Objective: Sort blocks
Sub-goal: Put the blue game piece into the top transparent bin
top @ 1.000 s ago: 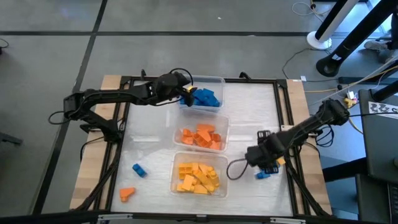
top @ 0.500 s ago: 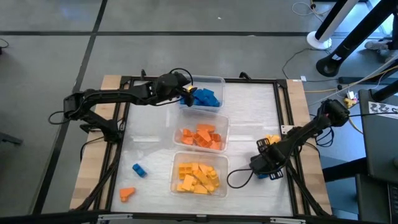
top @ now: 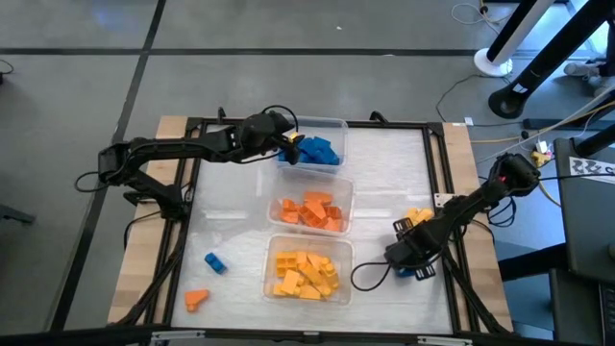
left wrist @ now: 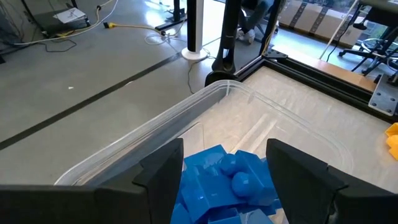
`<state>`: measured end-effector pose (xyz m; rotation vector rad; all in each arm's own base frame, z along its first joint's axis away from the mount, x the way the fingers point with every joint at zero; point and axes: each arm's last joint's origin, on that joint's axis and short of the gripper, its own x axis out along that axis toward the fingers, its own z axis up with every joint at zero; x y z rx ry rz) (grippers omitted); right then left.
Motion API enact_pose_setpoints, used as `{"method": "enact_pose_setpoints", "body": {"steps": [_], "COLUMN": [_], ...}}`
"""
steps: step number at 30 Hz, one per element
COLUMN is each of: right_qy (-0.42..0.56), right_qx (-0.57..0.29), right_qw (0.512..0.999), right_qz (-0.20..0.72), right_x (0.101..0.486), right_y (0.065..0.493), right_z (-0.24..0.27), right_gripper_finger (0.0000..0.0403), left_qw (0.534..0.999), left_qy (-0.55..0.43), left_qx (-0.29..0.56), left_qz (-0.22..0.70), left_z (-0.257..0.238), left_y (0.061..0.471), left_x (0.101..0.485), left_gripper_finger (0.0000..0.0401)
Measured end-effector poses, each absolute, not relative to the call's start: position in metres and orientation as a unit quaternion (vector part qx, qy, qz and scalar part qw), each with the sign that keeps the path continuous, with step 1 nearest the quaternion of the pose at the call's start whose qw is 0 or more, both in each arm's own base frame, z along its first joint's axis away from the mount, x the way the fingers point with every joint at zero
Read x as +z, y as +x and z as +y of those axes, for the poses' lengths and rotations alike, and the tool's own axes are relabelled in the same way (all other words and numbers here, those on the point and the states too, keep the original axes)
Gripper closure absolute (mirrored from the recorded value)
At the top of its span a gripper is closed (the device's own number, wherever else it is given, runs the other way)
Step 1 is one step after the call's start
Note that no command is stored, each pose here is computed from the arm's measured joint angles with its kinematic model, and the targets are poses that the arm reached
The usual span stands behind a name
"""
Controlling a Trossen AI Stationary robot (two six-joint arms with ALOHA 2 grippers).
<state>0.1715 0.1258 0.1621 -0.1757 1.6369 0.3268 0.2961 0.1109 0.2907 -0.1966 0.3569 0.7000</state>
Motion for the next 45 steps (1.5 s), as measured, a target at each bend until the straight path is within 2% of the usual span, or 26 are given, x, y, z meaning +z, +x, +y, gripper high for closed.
{"method": "enact_pose_setpoints", "body": {"steps": [5, 10, 14, 19, 25, 29, 33, 37, 41, 45], "right_qy": [-0.067, -0.066, -0.064, -0.07, -0.056, -0.065, -0.074, -0.092, -0.127, -0.185], "right_qx": [0.133, 0.13, 0.133, 0.113, 0.1, 0.087, 0.072, 0.045, -0.016, -0.074], "right_qw": [0.66, 0.673, 0.693, 0.724, 0.748, 0.758, 0.767, 0.787, 0.825, 0.851], "right_qz": [0.736, 0.725, 0.706, 0.677, 0.654, 0.643, 0.633, 0.609, 0.551, 0.487], "right_x": [0.153, 0.152, 0.154, 0.167, 0.196, 0.22, 0.252, 0.289, 0.324, 0.352], "right_y": [0.166, 0.168, 0.174, 0.187, 0.212, 0.226, 0.236, 0.243, 0.25, 0.254], "right_z": [0.122, 0.123, 0.126, 0.127, 0.118, 0.109, 0.101, 0.095, 0.09, 0.086], "right_gripper_finger": [0.0197, 0.0256, 0.0267, 0.0265, 0.024, 0.0256, 0.0264, 0.0245, 0.024, 0.0254], "left_qw": [0.92, 0.94, 0.966, 0.968, 0.914, 0.851, 0.769, 0.707, 0.684, 0.679], "left_qy": [-0.096, -0.103, -0.114, -0.142, -0.261, -0.348, -0.404, -0.411, -0.389, -0.351], "left_qx": [0.34, 0.292, 0.184, 0.009, -0.101, -0.107, -0.098, -0.092, -0.095, -0.086], "left_qz": [0.171, 0.142, 0.14, 0.206, 0.293, 0.378, 0.486, 0.568, 0.609, 0.638], "left_z": [0.11, 0.096, 0.068, 0.022, -0.02, -0.038, -0.052, -0.066, -0.081, -0.099], "left_y": [0.295, 0.282, 0.256, 0.21, 0.159, 0.135, 0.117, 0.106, 0.105, 0.112], "left_x": [0.293, 0.315, 0.341, 0.354, 0.358, 0.352, 0.341, 0.334, 0.328, 0.319], "left_gripper_finger": [0.0182, 0.0182, 0.0182, 0.0182, 0.0182, 0.0182, 0.0182, 0.0182, 0.0182, 0.0182]}}
